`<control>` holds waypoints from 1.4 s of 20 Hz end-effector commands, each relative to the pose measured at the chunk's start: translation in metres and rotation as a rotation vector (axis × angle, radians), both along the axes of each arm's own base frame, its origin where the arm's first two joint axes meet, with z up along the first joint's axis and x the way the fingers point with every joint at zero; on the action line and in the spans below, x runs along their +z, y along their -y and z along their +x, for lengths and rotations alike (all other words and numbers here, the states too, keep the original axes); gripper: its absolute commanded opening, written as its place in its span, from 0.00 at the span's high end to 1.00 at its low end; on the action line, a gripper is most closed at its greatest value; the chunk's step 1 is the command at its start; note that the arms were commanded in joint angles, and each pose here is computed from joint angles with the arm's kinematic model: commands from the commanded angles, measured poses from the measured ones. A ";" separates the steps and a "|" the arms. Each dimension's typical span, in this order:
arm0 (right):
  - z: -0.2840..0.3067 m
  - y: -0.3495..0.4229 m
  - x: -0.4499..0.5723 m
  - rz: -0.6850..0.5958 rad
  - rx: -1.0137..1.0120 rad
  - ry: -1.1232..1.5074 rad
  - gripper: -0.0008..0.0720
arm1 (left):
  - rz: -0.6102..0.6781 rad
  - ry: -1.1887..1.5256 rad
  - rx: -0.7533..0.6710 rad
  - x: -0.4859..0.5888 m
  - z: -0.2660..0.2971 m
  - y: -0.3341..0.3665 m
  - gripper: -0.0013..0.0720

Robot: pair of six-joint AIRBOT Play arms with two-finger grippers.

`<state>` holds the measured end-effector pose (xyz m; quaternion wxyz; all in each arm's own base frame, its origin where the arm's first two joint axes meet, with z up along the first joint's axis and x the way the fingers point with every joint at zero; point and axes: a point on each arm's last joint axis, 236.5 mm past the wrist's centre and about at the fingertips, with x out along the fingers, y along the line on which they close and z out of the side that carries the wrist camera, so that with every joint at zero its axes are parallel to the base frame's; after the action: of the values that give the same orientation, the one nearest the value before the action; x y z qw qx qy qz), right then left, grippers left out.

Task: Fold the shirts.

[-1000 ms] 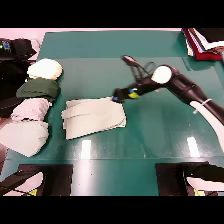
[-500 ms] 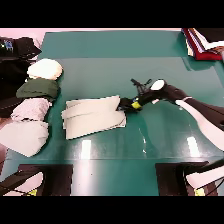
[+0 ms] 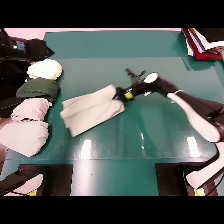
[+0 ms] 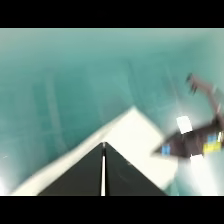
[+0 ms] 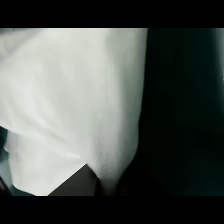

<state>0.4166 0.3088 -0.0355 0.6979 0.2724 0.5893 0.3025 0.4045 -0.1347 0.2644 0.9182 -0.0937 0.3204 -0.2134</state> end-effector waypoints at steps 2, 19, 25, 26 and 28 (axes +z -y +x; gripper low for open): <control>0.051 0.165 0.039 -0.131 -0.329 0.129 0.96 | 0.005 0.040 -0.094 0.006 -0.011 0.043 0.95; -0.129 0.585 0.077 -0.475 -1.295 0.070 0.96 | -0.009 0.056 -0.122 0.010 -0.015 0.057 0.95; -0.177 0.601 0.081 -0.733 -1.120 -0.087 0.17 | 0.003 0.034 -0.133 0.005 -0.019 0.057 0.95; -0.191 0.610 0.092 -0.809 -1.088 -0.124 0.17 | 0.003 0.033 -0.134 0.005 -0.019 0.057 0.95; -0.186 0.614 0.120 -0.828 -1.089 -0.087 0.17 | 0.002 0.034 -0.134 0.005 -0.019 0.057 0.95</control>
<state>0.2541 -0.2949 0.0637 0.7899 0.2981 0.4227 -0.3294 0.3869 -0.1921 0.2706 0.9082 -0.0692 0.3084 -0.2745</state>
